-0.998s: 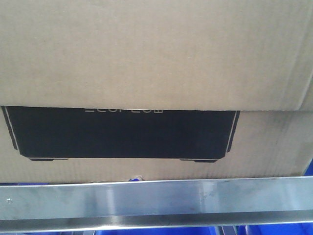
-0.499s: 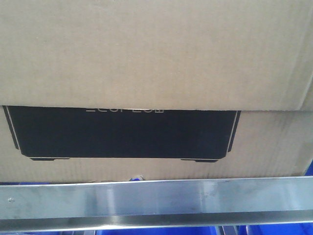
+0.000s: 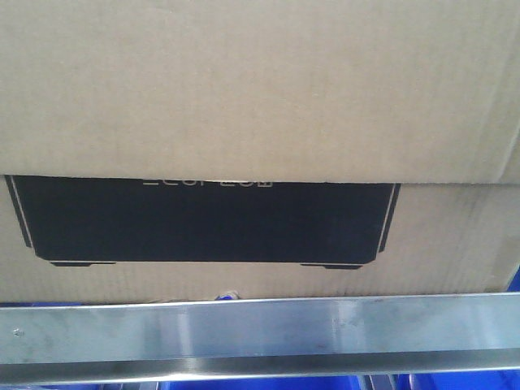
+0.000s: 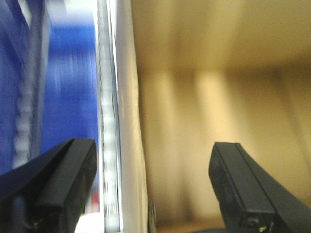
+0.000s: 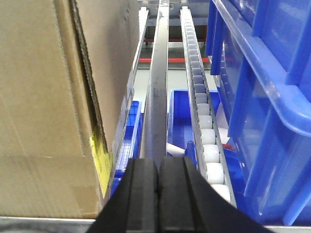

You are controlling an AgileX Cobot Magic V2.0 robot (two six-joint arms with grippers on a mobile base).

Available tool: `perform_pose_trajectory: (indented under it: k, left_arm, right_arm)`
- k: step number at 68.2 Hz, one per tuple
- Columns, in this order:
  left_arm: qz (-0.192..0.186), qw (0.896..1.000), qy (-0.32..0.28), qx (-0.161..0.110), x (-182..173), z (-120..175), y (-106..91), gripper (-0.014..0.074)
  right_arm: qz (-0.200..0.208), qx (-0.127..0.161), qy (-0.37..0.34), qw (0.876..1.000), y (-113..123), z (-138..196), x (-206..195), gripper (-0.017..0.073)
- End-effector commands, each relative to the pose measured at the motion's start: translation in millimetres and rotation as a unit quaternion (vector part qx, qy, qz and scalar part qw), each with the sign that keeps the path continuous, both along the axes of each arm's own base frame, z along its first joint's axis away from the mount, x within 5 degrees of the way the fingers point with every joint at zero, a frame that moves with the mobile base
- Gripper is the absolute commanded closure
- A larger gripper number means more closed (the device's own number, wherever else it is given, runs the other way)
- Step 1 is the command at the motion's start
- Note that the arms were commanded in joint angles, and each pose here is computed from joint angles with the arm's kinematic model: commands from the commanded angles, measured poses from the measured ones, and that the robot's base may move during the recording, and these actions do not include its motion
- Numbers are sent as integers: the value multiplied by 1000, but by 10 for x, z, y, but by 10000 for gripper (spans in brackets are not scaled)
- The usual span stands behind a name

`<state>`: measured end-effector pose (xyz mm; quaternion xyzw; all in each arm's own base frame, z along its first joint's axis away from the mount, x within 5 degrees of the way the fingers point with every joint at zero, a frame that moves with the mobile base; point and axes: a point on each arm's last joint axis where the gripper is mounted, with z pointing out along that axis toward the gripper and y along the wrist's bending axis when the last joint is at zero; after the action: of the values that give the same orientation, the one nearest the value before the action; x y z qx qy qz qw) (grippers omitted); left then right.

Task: Grab box from left shelf to table start
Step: 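Clamp the brown cardboard box's side walls with both grippers on the shelf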

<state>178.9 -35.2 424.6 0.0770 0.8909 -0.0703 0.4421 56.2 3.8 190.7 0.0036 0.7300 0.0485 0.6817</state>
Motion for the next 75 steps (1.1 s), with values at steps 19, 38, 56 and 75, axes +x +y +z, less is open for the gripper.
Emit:
perform_pose_trajectory:
  k: [19, 38, 56, 75]
  left_arm:
    - [19, 998, 66, -7, 598, 22, -104, 200]
    - [31, 993, 114, 10, 842, -92, -120, 200]
    - [32, 990, 135, 16, 886, -161, -125, 200]
    - [32, 990, 137, 16, 882, -164, -125, 200]
  right_arm:
    - [0, 0, -49, 999, -1, 82, 0, 505]
    - [-1, 5, -73, 997, -1, 129, -3, 505]
    - [0, 34, -91, 995, -3, 277, -28, 498]
    - [4, 33, -92, 995, -1, 581, -111, -48]
